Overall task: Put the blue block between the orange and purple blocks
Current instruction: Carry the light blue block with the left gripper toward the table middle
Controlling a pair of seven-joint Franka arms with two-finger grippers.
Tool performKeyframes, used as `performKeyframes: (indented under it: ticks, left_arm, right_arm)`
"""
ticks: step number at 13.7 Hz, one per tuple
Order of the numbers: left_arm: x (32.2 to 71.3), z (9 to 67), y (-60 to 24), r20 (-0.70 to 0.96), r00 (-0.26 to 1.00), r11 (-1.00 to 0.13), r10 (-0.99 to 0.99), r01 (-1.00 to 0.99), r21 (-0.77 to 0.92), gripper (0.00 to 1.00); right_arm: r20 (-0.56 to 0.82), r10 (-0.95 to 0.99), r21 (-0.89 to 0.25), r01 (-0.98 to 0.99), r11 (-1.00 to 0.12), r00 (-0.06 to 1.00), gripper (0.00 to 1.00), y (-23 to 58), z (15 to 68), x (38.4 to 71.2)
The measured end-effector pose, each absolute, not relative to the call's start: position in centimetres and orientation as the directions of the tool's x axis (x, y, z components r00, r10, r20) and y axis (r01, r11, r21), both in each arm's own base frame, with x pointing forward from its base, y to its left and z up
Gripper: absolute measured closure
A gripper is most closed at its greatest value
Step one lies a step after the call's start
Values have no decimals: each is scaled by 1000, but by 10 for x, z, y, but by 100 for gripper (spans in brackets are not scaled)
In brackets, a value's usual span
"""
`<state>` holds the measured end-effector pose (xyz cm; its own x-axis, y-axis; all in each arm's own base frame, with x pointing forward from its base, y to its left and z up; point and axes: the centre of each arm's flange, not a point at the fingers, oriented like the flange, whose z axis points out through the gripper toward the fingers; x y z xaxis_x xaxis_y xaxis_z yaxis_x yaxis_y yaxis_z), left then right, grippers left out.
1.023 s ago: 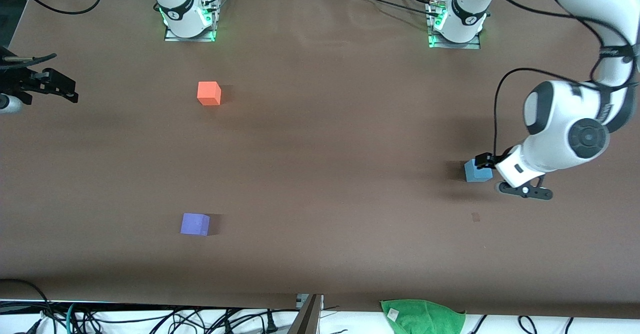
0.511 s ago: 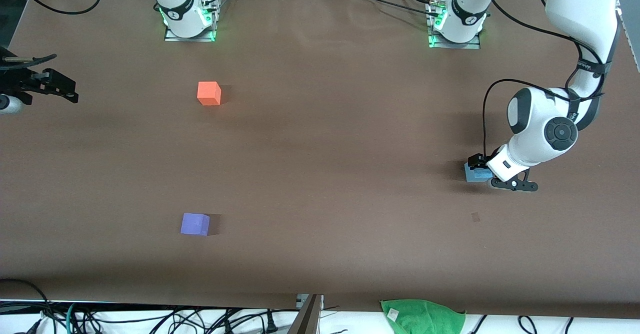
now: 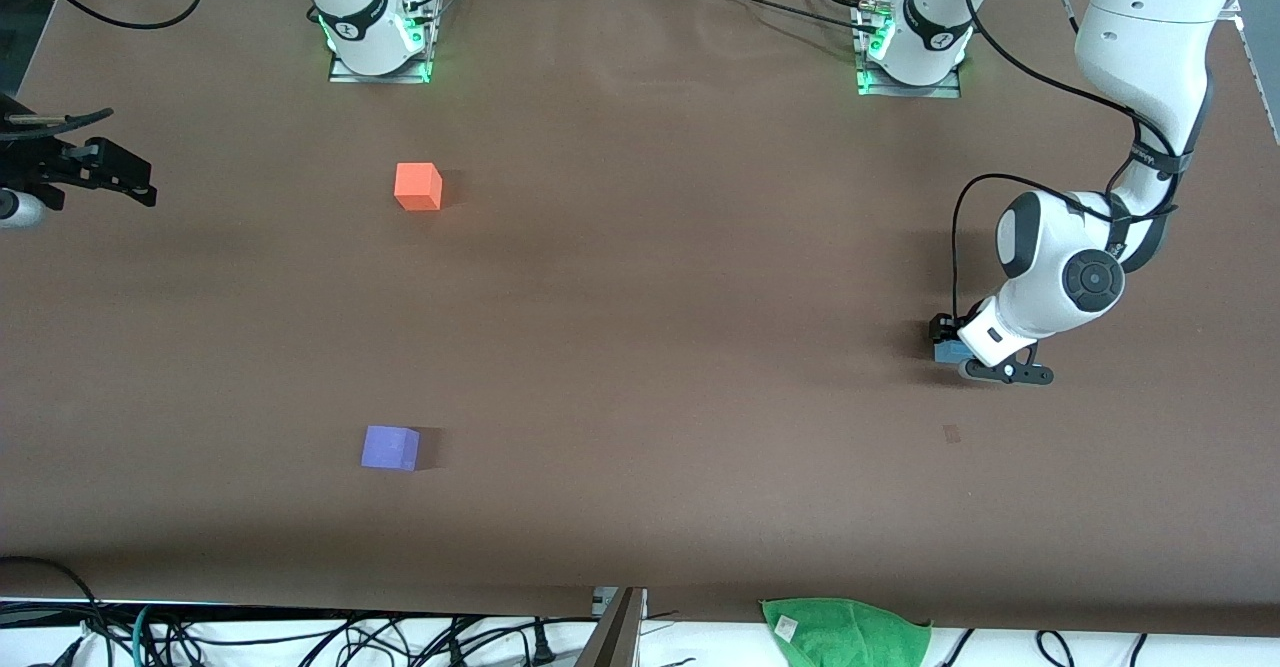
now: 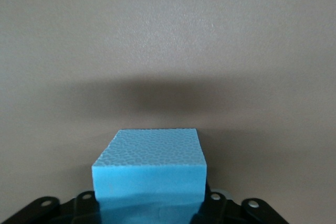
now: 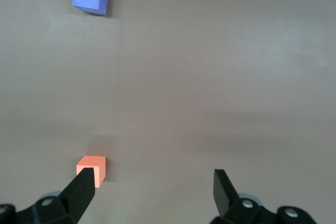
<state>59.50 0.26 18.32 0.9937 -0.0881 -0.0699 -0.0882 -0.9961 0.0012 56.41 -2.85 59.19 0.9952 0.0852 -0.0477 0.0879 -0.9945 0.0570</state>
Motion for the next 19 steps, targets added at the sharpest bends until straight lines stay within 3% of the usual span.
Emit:
performKeyframes:
  ticks: [4,8,11,15,19]
  left_arm:
    - [616,238,-35,-9,995,-995,-103,-103,20,42]
    - [618,316,-161,-54,995,-994,-85,-81,78,42]
    - [597,347,-274,-27,991,-986,-132,-128,106,42]
    - [542,315,-428,-76,989,-984,-128,-117,133,42]
    - [529,228,-478,-95,994,-987,-52,-37,154,42]
  right_arm:
    - [-46,85,57,88,-995,995,0,-29,593,564]
    - [-45,85,57,87,-995,995,0,-29,593,564]
    - [-45,84,57,87,-995,995,0,-29,593,565]
    - [-44,84,57,87,-995,995,0,-29,593,565]
    - [-54,85,55,88,-995,995,0,-29,586,568]
